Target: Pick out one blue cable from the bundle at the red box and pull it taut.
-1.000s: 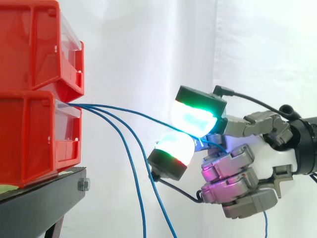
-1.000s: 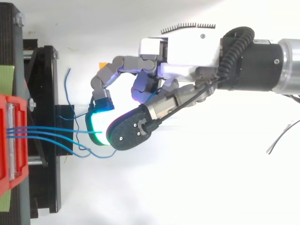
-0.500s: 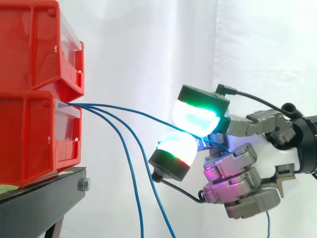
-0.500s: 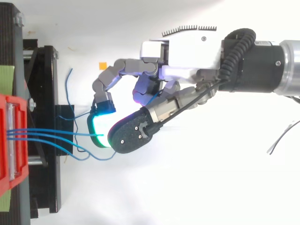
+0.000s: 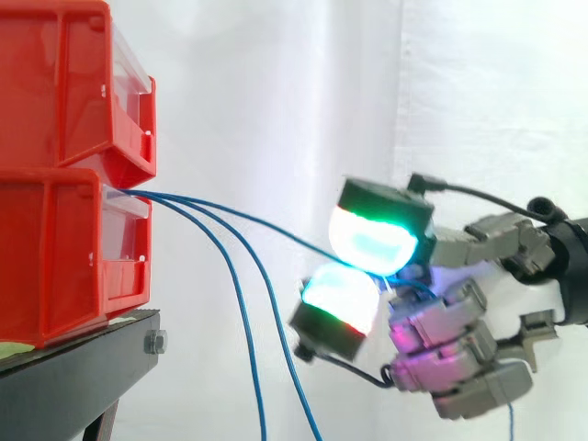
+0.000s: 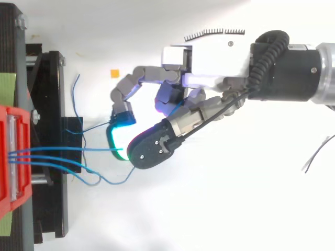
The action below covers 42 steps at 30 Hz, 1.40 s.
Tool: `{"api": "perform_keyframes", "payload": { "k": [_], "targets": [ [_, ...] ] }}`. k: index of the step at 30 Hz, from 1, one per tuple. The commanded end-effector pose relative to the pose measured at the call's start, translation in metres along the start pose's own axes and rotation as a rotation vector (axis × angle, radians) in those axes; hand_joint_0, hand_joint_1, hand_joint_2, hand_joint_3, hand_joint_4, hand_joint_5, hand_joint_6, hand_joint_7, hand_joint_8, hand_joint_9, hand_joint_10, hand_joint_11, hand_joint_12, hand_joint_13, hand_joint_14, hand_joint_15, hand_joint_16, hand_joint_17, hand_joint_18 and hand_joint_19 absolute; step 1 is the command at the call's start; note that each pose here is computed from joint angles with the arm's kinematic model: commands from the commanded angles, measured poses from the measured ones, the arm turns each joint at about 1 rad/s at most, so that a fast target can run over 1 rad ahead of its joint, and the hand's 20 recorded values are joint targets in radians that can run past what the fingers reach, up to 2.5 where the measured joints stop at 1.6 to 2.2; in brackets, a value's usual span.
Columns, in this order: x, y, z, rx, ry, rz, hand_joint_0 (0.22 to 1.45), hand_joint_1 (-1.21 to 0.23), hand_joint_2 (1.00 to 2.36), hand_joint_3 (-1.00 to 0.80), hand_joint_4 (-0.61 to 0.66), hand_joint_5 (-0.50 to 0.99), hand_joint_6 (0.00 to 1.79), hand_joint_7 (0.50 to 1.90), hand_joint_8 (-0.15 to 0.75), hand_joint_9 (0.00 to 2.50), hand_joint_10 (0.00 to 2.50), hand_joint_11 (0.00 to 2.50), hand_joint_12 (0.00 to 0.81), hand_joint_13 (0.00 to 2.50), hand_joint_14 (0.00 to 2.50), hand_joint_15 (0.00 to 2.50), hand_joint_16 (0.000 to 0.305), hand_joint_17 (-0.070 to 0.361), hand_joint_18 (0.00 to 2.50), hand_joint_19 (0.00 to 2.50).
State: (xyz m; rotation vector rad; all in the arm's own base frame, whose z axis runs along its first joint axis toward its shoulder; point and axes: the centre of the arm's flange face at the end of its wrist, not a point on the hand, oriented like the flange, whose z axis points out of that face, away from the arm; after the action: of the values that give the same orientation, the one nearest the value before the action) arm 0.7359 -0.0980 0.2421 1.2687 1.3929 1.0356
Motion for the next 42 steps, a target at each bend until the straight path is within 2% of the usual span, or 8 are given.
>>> {"api": "perform_keyframes", "payload": {
  "k": [1, 4, 6, 8, 11, 12, 14, 42],
  "targets": [
    [-0.004, 0.0, -0.009, 0.056, 0.002, -0.018, 0.76, -0.72, 1.02, -0.3, -0.14, -0.2, 0.95, 1.09, 0.297, 1.17, 2.5, 1.55, 0.371, 0.82, 2.5, 1.53, 0.042, 0.094, 1.39, 2.19],
    [-0.005, 0.009, -0.018, 0.057, 0.004, -0.018, 0.76, -0.72, 1.02, -0.3, -0.15, -0.2, 0.95, 1.09, 0.297, 1.17, 2.5, 1.55, 0.371, 0.81, 2.5, 1.53, 0.042, 0.095, 1.39, 2.21],
    [-0.006, 0.013, -0.032, 0.062, 0.002, -0.021, 0.76, -0.72, 1.02, -0.3, -0.14, -0.2, 0.95, 1.1, 0.29, 1.16, 2.5, 1.55, 0.37, 0.82, 2.5, 1.5, 0.042, 0.094, 1.39, 2.2],
    [-0.003, 0.011, -0.039, 0.063, 0.003, -0.023, 0.76, -0.71, 1.02, -0.3, -0.15, -0.2, 0.95, 1.09, 0.297, 1.16, 2.5, 1.54, 0.371, 0.82, 2.5, 1.53, 0.042, 0.093, 1.39, 2.18],
    [-0.006, 0.017, -0.051, 0.038, -0.028, -0.02, 0.76, -0.71, 1.02, -0.3, -0.15, -0.2, 0.95, 1.1, 0.297, 1.17, 2.5, 1.55, 0.367, 0.81, 2.5, 1.5, 0.042, 0.095, 1.39, 2.18],
    [-0.007, 0.017, -0.051, 0.034, -0.048, -0.018, 0.76, -0.71, 1.02, -0.3, -0.15, -0.2, 0.95, 1.09, 0.299, 1.17, 2.5, 1.55, 0.371, 0.81, 2.5, 1.53, 0.042, 0.095, 1.39, 2.19],
    [-0.008, 0.017, -0.052, 0.04, -0.055, -0.022, 0.76, -0.71, 1.02, -0.3, -0.15, -0.2, 0.95, 1.09, 0.29, 1.16, 2.5, 1.55, 0.371, 0.82, 2.5, 1.53, 0.042, 0.095, 1.39, 2.19],
    [-0.008, 0.017, -0.051, 0.031, -0.058, -0.027, 0.76, -0.72, 1.02, -0.3, -0.15, -0.2, 0.95, 1.09, 0.299, 1.17, 2.5, 1.55, 0.367, 0.82, 2.5, 1.51, 0.042, 0.094, 1.38, 2.16]
  ]
}}
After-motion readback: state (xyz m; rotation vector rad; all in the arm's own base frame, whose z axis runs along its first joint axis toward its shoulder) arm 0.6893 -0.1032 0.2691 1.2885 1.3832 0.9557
